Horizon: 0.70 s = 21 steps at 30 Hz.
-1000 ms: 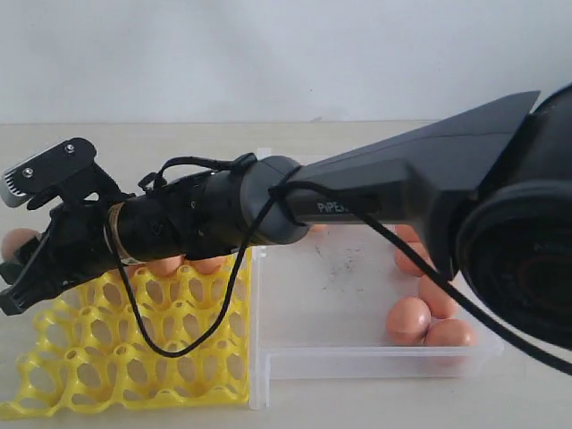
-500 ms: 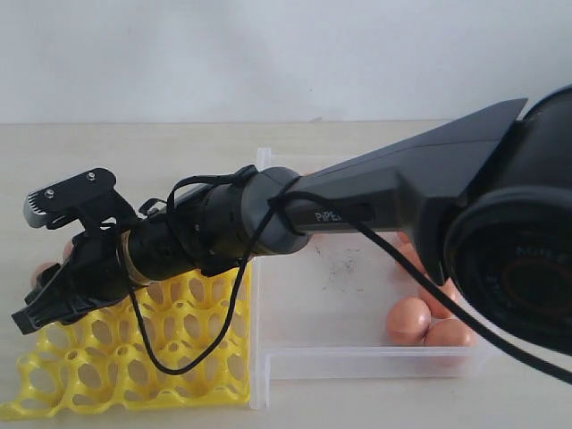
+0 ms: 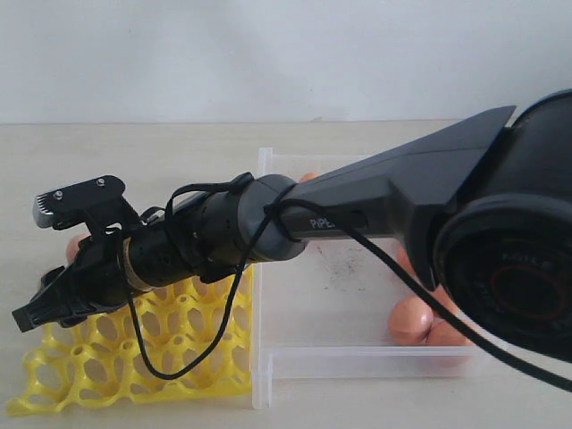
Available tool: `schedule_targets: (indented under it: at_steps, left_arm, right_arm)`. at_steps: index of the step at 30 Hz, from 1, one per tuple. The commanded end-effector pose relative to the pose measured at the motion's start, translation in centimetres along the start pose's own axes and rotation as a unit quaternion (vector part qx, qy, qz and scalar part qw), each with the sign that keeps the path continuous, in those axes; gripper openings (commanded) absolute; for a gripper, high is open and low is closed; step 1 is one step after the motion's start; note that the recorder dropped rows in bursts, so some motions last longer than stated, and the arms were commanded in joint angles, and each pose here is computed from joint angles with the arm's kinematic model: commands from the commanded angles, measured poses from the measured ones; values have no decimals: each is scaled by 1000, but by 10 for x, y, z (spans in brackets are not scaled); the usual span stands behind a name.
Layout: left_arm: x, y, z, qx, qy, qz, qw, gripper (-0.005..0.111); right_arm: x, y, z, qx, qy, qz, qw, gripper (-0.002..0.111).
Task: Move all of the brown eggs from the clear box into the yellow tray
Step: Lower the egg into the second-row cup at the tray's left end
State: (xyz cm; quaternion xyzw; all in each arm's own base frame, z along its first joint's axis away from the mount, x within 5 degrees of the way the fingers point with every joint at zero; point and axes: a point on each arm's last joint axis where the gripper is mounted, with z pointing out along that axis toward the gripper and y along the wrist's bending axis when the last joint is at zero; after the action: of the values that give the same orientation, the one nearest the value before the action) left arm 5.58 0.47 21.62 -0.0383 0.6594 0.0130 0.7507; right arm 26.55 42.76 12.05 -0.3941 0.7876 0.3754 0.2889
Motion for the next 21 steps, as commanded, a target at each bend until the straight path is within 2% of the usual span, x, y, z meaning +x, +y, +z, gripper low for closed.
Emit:
schedule_targets:
  at_steps: [1,3,5,21]
  left_arm:
    - [-1,0,0,0,-5,-1,1000,4]
    - [-1,0,0,0,-5,-1,1000,4]
    - [-1,0,0,0,-5,-1,1000,4]
    - [-1,0,0,0,-5,-1,1000,4]
  right_arm:
    - [4,-6,2,11,6,12,1000,36]
    - [4,-6,2,11,6,12,1000,46]
    - [4,-7,2,16,5,12,1000,49]
    - [4,-13,1,50,6,-9,999,50]
